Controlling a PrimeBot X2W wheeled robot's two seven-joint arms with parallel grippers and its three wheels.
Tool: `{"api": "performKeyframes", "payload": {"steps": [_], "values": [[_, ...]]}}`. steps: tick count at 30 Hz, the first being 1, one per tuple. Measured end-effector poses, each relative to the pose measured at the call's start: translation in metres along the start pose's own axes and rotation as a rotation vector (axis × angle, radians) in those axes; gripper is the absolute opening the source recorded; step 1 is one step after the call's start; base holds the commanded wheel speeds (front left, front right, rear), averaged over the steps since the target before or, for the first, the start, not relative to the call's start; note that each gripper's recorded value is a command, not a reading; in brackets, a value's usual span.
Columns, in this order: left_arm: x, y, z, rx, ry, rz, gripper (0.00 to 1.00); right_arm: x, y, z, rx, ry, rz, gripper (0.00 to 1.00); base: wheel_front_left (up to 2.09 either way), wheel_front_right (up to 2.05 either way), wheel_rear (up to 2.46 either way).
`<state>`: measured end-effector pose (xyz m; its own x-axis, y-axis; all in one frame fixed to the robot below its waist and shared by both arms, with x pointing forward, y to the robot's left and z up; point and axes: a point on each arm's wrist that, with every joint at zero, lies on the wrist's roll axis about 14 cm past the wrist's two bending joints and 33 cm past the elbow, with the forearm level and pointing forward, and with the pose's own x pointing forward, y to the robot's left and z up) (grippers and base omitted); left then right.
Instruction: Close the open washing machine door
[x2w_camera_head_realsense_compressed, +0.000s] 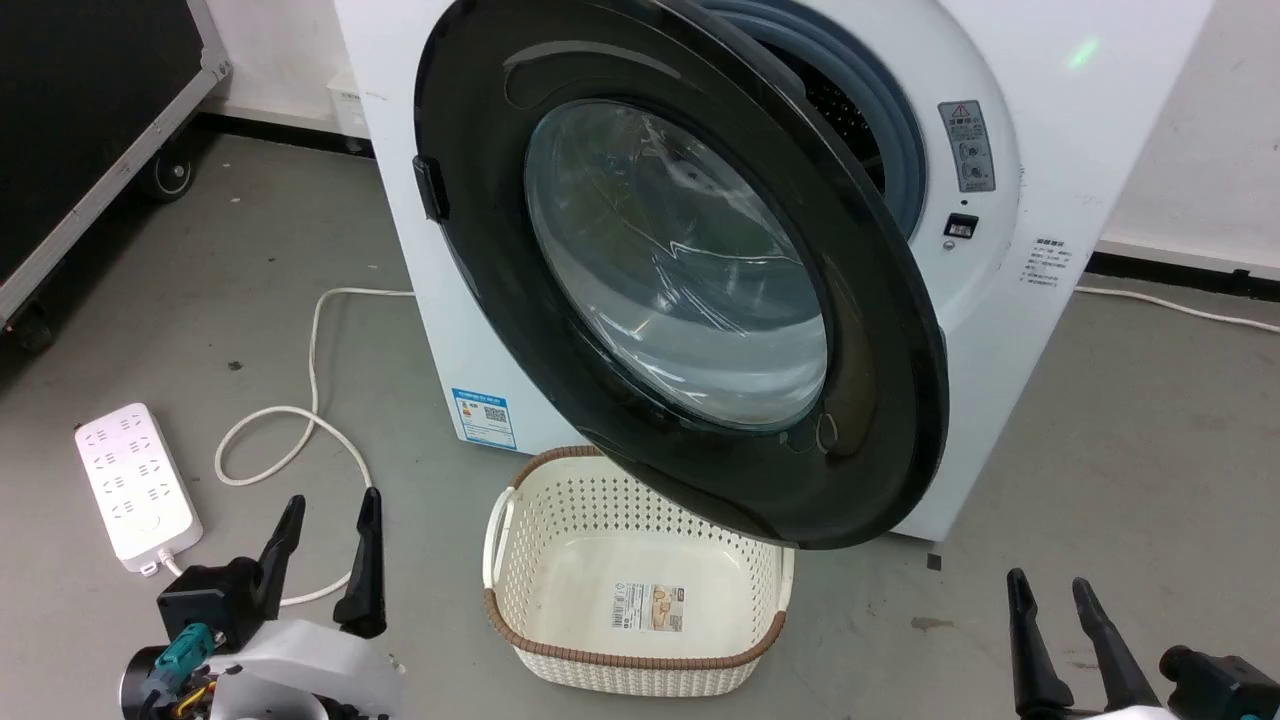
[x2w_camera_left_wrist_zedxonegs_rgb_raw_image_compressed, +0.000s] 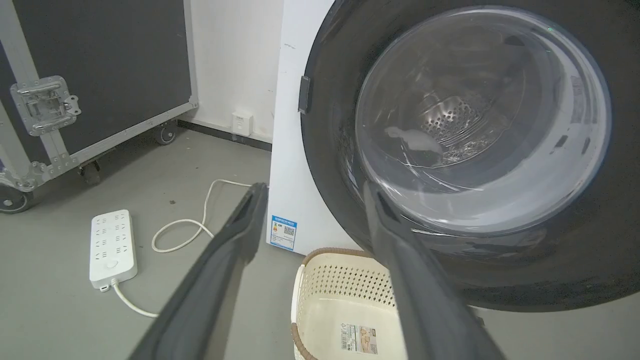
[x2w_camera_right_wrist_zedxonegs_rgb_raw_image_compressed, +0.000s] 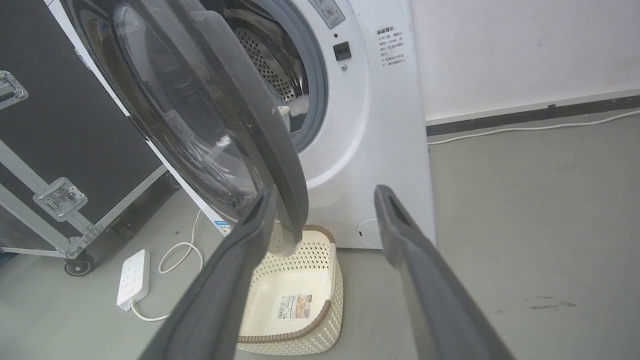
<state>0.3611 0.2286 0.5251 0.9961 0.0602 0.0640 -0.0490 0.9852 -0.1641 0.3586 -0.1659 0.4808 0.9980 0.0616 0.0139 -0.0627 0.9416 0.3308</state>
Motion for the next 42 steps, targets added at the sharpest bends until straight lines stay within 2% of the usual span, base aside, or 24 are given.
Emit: {"api": "performKeyframes", "payload": {"steps": [5, 6, 7, 10, 14, 18, 21, 31, 42], "values": [[0.0, -0.002, 0.007, -0.005, -0.026, 0.006, 1.0, 0.0, 0.001, -0.001, -0.01, 0.004, 0.004, 1.0, 0.0, 0.0, 0.0], [0.0, -0.002, 0.007, -0.007, -0.03, 0.007, 1.0, -0.001, 0.0, -0.001, -0.014, 0.005, 0.003, 0.91, 0.0, 0.0, 0.0], [0.0, -0.002, 0.008, -0.007, -0.032, 0.009, 1.0, -0.001, -0.001, -0.001, -0.018, 0.005, 0.001, 0.0, 0.0, 0.0, 0.0], [-0.001, -0.002, 0.006, -0.008, -0.03, 0.014, 1.0, 0.002, 0.003, 0.0, -0.039, 0.003, 0.015, 0.0, 0.0, 0.0, 0.0], [-0.002, -0.003, 0.006, -0.009, -0.033, 0.011, 1.0, 0.018, 0.045, 0.006, -0.039, -0.012, 0.142, 0.0, 0.0, 0.0, 0.0], [-0.003, -0.001, 0.004, -0.016, -0.032, 0.02, 1.0, 0.031, 0.087, -0.01, -0.037, 0.086, 0.263, 0.0, 0.0, 0.0, 0.0], [-0.004, 0.001, 0.002, -0.017, -0.027, 0.028, 1.0, 0.047, 0.097, -0.013, -0.058, 0.116, 0.29, 0.0, 0.0, 0.0, 0.0], [-0.003, 0.011, -0.006, -0.021, -0.01, 0.062, 1.0, 0.104, 0.066, -0.01, -0.116, 0.113, 0.183, 0.0, 0.0, 0.0, 0.0], [0.026, 0.012, -0.01, -0.021, -0.014, 0.058, 1.0, 0.187, 0.016, 0.018, -0.218, 0.053, 0.014, 0.0, 0.0, 0.0, 0.0]]}}
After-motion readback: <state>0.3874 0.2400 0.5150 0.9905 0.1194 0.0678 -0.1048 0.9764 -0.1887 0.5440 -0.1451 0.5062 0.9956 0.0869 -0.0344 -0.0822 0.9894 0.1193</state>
